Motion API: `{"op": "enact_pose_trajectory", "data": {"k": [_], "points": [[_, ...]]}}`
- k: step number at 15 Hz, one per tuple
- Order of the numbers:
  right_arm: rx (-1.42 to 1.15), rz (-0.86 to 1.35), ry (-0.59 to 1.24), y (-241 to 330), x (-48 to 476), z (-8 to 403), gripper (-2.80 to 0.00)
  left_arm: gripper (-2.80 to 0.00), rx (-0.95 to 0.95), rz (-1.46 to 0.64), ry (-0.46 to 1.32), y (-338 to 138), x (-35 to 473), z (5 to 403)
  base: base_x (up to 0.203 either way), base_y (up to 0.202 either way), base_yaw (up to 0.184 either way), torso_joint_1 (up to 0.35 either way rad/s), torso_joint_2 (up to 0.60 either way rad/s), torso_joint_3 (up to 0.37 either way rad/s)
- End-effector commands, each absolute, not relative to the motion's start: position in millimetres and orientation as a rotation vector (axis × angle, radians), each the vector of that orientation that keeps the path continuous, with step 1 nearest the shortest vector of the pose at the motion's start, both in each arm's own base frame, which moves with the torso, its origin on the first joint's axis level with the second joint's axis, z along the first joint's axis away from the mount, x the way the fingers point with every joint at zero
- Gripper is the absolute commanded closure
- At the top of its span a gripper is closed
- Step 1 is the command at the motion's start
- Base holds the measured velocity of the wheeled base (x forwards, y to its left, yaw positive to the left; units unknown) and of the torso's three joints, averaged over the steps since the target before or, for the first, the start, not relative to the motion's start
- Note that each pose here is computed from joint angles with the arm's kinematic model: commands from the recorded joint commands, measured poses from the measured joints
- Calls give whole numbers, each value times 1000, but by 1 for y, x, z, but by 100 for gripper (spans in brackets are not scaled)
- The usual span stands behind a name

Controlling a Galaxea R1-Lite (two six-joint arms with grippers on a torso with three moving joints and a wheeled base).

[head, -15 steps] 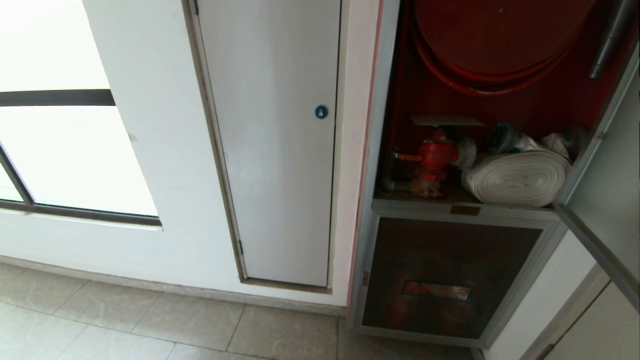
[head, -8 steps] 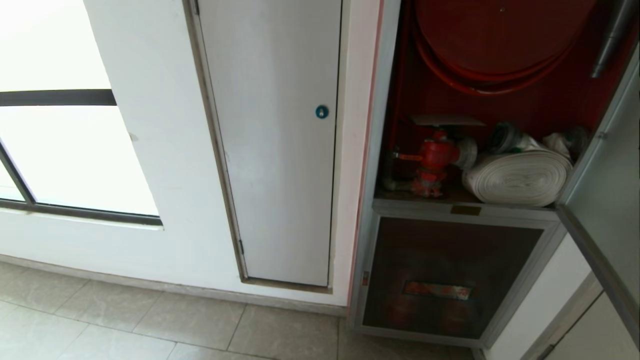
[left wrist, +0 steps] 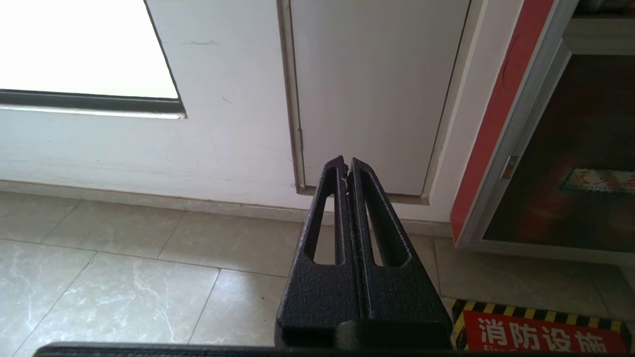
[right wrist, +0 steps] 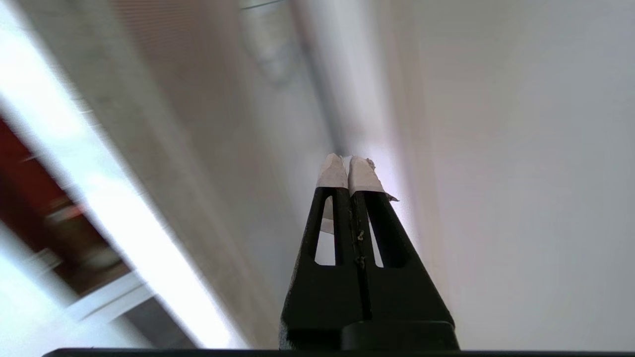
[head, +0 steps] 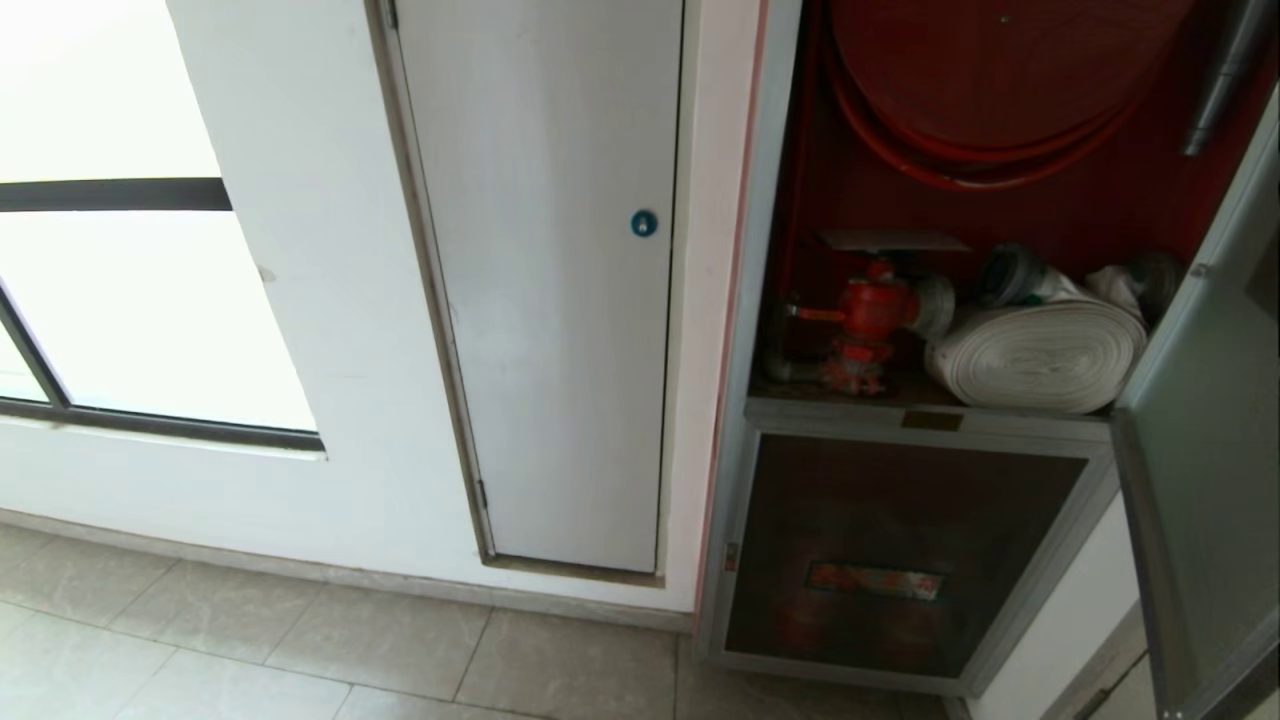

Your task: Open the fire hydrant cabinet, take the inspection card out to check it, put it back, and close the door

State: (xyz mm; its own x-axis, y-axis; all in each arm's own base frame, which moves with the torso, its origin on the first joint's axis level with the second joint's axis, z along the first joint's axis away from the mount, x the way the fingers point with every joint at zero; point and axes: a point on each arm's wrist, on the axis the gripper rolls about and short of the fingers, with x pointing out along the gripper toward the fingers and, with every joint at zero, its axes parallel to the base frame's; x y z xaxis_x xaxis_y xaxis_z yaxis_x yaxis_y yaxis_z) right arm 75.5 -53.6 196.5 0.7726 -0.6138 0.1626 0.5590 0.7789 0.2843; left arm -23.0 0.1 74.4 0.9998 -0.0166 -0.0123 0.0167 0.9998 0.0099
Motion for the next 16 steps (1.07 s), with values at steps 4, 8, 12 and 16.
{"op": "enact_pose_trajectory", "data": {"k": [4,8,12,16], "points": [[264,-300,-203,-27,95,200,0,0,9,-17,14,0,-23,74,0,0,0,0,0,0],[281,-233,-137,-34,135,211,0,0,11,-17,14,0,-23,74,0,0,0,0,0,0],[292,-27,-60,-26,176,217,0,0,10,-17,14,0,-23,74,0,0,0,0,0,0],[316,64,43,-16,238,207,0,0,11,-17,14,0,-23,74,0,0,0,0,0,0]]}}
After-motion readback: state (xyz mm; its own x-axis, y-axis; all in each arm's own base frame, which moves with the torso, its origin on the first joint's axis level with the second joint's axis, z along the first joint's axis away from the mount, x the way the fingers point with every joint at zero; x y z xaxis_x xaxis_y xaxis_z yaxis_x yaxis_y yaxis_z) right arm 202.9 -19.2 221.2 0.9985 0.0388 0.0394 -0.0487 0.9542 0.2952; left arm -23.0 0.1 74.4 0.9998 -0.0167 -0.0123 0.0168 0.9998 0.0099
